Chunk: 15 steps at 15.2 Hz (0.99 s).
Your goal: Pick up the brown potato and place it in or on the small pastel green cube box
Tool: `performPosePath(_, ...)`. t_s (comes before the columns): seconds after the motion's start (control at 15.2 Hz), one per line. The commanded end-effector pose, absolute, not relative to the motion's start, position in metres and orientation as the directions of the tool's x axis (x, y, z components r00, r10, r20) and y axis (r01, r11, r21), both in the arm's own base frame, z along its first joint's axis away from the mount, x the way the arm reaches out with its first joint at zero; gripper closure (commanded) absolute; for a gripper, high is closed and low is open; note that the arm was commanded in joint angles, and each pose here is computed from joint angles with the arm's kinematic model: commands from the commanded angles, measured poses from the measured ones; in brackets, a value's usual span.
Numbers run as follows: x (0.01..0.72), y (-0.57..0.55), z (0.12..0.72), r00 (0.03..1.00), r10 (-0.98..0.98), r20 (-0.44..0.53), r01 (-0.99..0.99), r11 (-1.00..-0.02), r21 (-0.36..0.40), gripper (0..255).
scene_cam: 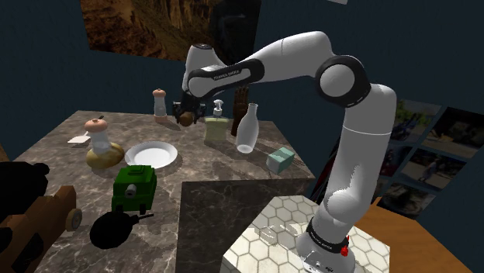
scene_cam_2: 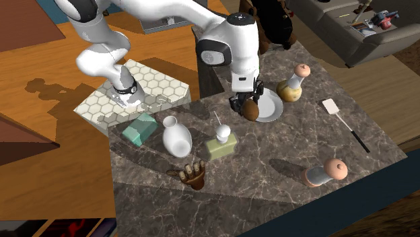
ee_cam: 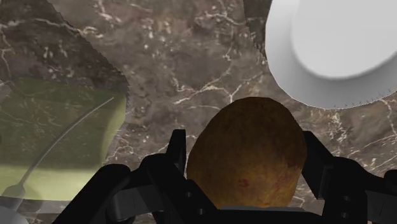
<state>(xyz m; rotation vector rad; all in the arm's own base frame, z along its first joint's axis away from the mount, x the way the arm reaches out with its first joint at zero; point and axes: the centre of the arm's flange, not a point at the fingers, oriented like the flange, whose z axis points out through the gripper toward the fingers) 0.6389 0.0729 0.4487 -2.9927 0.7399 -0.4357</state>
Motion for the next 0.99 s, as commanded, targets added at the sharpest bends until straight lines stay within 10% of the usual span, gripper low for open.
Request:
performPosePath(0.0,0.639,0.072,0.459,0.848,-0.461,0.262,-0.453,-0.887,-0.093,255)
performPosePath(0.92,0.553,0.011,0.487,0.848,-0.461,0.262,-0.453,-0.887,-0.093,255)
